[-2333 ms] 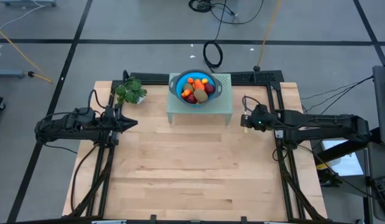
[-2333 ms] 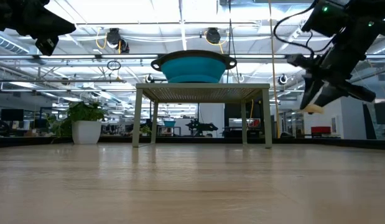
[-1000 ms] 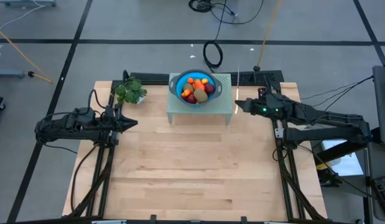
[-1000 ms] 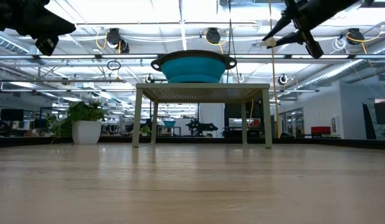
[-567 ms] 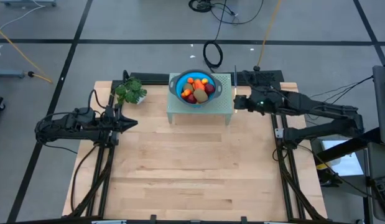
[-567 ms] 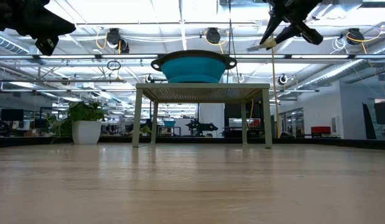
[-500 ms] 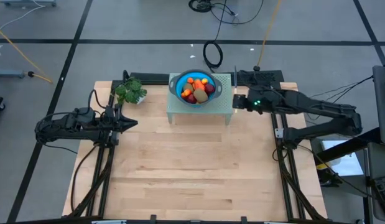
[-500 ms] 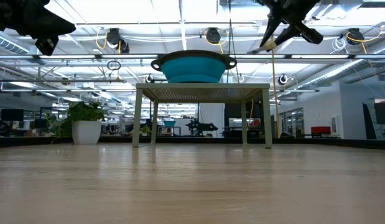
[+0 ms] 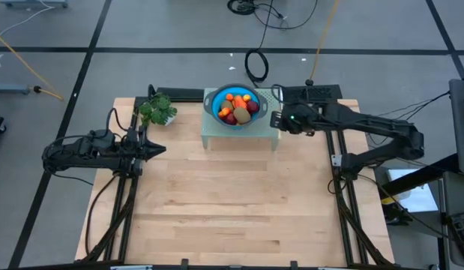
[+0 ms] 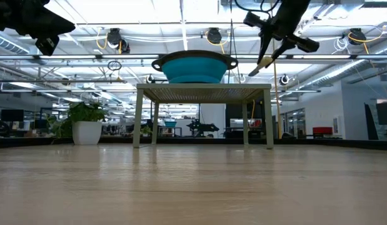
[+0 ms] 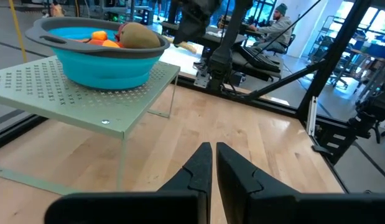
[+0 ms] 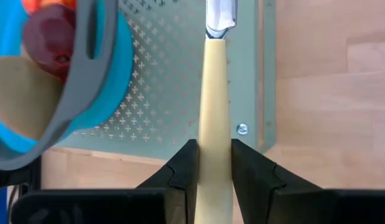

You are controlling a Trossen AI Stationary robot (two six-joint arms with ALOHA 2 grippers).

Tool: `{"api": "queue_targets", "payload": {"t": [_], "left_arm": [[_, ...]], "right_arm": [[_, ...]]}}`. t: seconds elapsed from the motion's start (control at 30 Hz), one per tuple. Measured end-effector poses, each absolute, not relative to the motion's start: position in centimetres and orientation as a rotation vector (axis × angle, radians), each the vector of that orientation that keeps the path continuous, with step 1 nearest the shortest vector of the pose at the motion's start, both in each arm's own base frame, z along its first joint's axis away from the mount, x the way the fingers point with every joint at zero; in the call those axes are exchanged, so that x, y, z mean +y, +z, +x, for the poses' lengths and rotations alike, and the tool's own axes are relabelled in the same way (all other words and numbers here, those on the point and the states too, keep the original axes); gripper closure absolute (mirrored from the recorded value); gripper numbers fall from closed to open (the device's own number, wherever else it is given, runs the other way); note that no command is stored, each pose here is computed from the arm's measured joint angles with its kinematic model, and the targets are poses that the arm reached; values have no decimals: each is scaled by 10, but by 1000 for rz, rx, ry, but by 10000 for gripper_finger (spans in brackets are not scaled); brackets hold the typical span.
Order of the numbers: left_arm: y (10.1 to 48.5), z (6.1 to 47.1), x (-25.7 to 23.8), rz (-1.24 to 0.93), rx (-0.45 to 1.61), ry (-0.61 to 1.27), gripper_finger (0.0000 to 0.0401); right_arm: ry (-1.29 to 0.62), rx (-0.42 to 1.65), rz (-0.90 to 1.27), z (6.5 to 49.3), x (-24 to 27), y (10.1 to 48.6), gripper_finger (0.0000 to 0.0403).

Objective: Pick & Place Fruit
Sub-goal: Put the table knife on the shelf

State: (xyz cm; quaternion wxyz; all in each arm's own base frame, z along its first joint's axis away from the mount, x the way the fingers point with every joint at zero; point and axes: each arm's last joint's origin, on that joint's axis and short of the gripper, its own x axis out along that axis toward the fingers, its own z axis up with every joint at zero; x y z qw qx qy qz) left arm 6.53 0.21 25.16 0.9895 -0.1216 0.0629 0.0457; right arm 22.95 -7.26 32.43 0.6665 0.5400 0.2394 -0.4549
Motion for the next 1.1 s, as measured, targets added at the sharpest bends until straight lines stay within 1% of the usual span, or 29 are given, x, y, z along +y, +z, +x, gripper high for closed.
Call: {"api": "queue_targets", "payload": {"t": [0.27,0.47,1.1], "left_arm": [[252,65,2,-243,126,90,380],[252,65,2,-242,127,90,380],[252,65,2,-226,127,89,380]], "right_arm": [[-1027,574,1241,246,-77,311,333],[-1015,539,1250,255,-83,308,333],[-1026,548,1241,260,-116,297,333]]}}
